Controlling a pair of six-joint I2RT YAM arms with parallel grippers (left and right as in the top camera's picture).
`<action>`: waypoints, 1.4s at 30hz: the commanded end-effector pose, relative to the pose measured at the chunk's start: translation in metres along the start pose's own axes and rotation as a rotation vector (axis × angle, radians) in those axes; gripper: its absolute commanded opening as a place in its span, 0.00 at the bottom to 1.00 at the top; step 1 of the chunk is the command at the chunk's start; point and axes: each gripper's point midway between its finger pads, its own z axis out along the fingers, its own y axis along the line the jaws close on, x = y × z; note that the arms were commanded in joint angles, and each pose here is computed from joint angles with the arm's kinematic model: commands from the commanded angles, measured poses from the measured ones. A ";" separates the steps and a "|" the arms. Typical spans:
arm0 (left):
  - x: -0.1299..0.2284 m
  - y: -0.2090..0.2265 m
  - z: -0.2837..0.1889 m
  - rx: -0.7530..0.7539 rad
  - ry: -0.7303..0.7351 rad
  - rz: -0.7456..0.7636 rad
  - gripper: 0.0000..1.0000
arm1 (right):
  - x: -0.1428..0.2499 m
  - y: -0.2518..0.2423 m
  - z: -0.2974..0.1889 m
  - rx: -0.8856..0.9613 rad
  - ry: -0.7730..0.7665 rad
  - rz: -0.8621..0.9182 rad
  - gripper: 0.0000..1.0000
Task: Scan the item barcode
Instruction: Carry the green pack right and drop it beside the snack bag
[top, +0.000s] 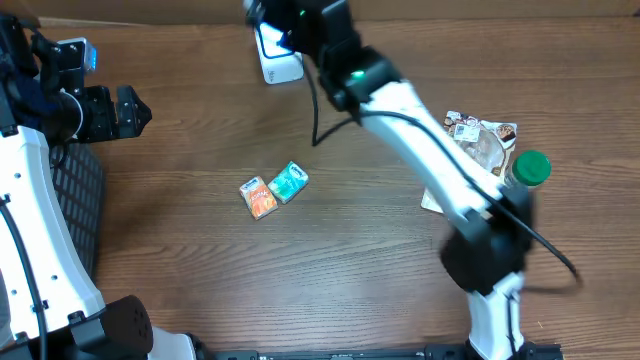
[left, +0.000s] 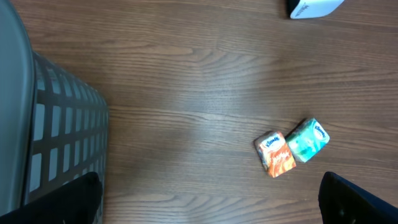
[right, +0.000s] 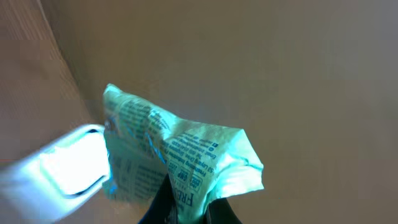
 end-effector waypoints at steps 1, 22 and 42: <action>-0.003 -0.004 -0.002 0.003 -0.011 0.029 1.00 | -0.015 -0.051 -0.065 0.035 0.002 0.537 0.04; -0.003 -0.004 -0.002 0.003 -0.011 0.028 1.00 | 0.291 0.075 -0.176 -0.105 1.214 1.338 0.04; -0.003 -0.003 -0.002 0.003 -0.011 0.028 1.00 | 0.400 0.097 -0.202 0.014 1.350 1.465 0.39</action>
